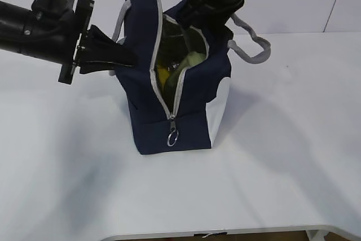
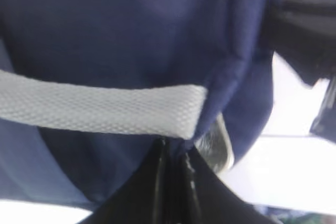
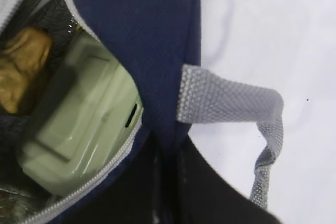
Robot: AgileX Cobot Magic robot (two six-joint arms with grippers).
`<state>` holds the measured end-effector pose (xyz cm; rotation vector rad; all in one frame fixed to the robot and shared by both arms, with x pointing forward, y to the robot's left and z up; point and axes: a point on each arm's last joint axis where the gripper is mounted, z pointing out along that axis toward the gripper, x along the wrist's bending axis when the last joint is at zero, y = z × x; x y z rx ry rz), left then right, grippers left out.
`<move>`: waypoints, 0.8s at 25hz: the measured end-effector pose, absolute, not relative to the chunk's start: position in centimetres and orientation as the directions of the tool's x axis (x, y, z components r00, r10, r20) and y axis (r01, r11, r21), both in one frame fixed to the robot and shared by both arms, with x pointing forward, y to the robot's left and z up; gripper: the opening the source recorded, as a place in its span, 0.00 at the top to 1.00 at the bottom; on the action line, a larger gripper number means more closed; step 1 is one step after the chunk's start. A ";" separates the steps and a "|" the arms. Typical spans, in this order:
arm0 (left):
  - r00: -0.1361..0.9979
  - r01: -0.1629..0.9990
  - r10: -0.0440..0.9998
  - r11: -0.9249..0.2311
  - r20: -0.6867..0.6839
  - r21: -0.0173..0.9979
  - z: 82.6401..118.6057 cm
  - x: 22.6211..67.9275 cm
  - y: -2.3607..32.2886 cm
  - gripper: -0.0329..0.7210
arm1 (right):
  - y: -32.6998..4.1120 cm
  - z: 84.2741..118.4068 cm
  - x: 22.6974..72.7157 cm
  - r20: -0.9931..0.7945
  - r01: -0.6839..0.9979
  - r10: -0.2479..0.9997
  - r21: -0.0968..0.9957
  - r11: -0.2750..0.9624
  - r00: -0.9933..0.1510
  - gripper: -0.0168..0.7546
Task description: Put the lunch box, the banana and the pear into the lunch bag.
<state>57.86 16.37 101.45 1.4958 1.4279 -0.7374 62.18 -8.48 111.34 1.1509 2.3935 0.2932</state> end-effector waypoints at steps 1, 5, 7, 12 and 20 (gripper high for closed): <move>0.150 0.975 0.431 0.087 -0.890 0.206 101.4 57.9 16.4 0.98 | -8.5 111.2 62.2 -0.316 0.683 0.782 0.380 0.623 -0.537 0.94; 0.160 0.970 0.434 0.098 -0.887 0.223 101.8 58.2 16.4 0.96 | -8.5 111.2 62.4 -0.322 0.682 0.784 0.388 0.620 -0.530 0.84; 0.174 0.962 0.445 0.114 -0.879 0.249 102.2 58.6 16.4 0.90 | -8.5 111.2 62.4 -0.322 0.681 0.785 0.391 0.619 -0.529 0.77; 0.218 0.942 0.450 0.136 -0.866 0.308 103.6 59.6 16.4 0.58 | -8.5 111.3 62.4 -0.327 0.684 0.789 0.394 0.614 -0.520 0.54; 0.251 0.935 0.439 0.122 -0.863 0.334 104.6 59.8 16.3 0.48 | -8.8 112.3 62.0 -0.321 0.683 0.803 0.423 0.596 -0.502 0.44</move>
